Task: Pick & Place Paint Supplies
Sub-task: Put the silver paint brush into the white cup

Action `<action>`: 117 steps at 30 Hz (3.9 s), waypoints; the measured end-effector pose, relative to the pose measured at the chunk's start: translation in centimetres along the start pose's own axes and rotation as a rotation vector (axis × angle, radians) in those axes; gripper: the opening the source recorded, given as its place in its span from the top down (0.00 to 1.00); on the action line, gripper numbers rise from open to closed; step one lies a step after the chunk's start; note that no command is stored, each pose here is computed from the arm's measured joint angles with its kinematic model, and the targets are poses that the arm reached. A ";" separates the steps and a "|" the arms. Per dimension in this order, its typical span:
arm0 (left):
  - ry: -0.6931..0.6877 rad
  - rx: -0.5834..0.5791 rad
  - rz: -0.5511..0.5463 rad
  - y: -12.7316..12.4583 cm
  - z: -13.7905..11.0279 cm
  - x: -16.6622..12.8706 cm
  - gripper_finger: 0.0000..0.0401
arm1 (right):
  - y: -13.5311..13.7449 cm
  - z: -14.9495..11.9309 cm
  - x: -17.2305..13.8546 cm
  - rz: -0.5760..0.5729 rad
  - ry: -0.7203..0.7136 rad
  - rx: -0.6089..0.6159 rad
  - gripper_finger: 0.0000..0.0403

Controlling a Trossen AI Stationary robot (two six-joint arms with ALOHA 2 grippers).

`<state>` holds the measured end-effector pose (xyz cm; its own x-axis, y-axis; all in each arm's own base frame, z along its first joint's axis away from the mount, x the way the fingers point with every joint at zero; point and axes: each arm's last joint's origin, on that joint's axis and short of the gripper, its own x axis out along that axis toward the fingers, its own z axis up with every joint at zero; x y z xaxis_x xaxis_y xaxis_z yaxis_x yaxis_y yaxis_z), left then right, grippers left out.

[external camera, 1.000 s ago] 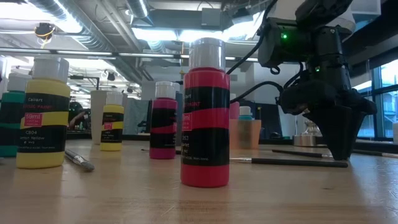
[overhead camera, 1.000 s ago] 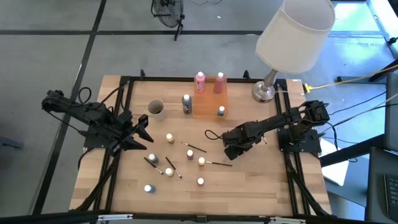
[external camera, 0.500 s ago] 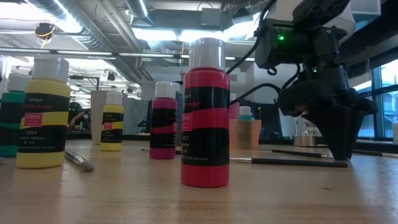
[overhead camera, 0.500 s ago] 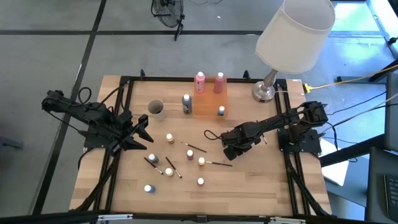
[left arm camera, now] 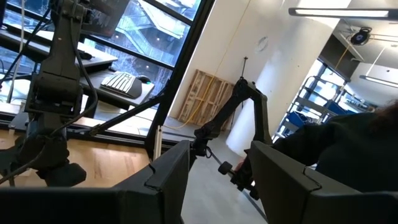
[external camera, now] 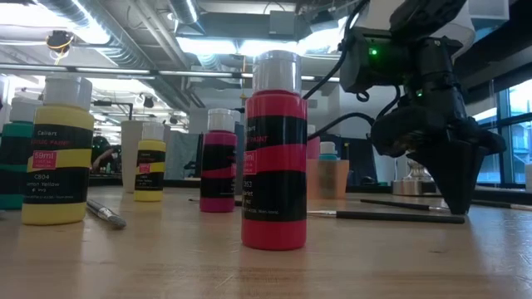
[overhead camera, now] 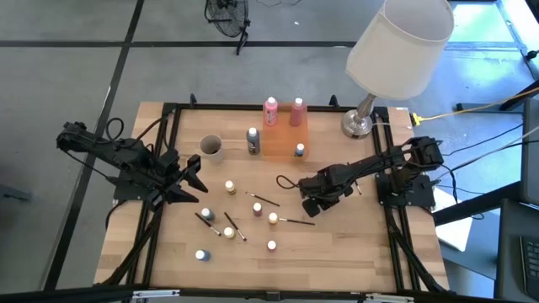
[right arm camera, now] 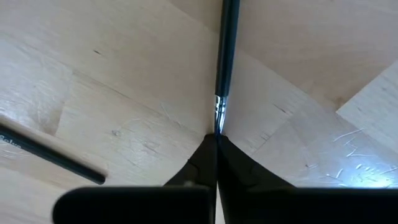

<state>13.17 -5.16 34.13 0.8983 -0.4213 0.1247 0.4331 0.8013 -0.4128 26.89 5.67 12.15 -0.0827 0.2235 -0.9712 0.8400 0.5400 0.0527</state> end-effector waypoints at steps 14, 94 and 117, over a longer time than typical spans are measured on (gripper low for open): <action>-0.018 0.017 0.033 0.1 0.1 0.0 0.59 | 0.8 0.2 -1.7 -0.013 -0.074 -0.061 1.00; 0.793 1.675 0.950 -5.3 8.7 7.5 0.59 | 11.3 0.0 -30.4 0.931 -0.791 -0.577 1.00; 0.987 1.871 0.870 -4.4 7.6 10.0 0.59 | 12.3 0.8 -29.5 0.972 -0.740 -0.574 1.00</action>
<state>20.81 -9.70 44.08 0.7975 0.5887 -0.1321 0.1826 -0.0269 0.9828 40.13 5.08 41.24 0.8719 0.3181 -0.3723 0.0368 0.7156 0.6976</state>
